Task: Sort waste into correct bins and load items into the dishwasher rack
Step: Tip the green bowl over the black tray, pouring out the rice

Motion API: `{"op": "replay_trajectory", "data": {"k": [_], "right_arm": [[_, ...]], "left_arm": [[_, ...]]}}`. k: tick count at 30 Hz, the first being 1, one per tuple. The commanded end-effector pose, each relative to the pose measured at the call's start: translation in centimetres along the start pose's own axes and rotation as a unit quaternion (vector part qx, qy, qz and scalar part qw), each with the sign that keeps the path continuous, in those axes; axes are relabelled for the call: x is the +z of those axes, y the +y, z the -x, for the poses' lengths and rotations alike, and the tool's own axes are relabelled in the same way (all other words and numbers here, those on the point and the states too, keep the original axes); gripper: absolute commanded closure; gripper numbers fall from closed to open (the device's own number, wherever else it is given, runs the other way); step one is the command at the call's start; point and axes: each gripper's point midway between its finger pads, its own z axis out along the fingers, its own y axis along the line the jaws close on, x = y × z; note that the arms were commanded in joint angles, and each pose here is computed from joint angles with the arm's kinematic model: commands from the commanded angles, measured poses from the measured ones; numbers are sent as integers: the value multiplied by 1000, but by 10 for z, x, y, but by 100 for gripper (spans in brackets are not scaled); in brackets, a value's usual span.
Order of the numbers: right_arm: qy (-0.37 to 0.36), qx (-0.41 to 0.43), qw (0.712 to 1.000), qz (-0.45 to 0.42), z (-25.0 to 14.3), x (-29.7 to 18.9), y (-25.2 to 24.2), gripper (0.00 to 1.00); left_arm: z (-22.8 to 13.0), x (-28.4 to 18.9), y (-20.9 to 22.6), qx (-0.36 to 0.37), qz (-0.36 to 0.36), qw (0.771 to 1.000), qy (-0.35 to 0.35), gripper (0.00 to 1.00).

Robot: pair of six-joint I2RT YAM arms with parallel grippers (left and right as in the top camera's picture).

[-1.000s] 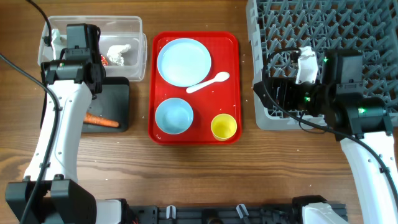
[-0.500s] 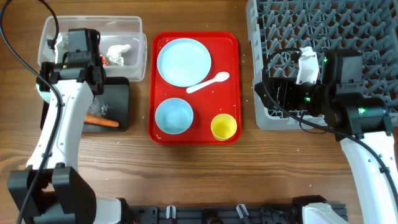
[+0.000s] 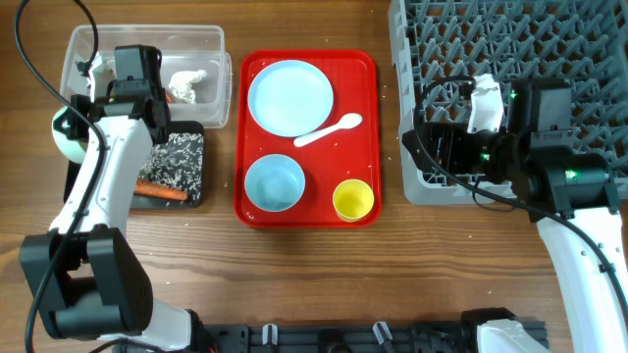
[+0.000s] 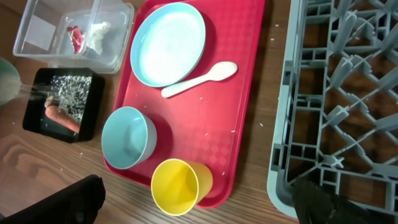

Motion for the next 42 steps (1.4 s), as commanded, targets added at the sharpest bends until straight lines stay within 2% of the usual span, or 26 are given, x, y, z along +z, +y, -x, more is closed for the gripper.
{"op": "replay_trajectory", "data": {"k": [1, 6, 19, 24, 42], "right_arm": [[8, 5, 1000, -6, -3, 2, -3, 0], [16, 8, 1000, -8, -7, 2, -4, 0], [17, 5, 1000, -8, -8, 2, -4, 1], [17, 5, 1000, -8, -8, 2, -4, 0], [20, 1, 1000, -8, -9, 2, -4, 0]], "left_arm": [[0, 4, 5, 9, 23, 1000, 5, 96], [6, 4, 15, 47, 53, 997, 6, 96], [20, 1, 28, 88, 80, 993, 0, 96], [25, 1, 31, 126, 86, 988, 1, 96], [39, -2, 41, 137, 98, 986, -9, 96]]}}
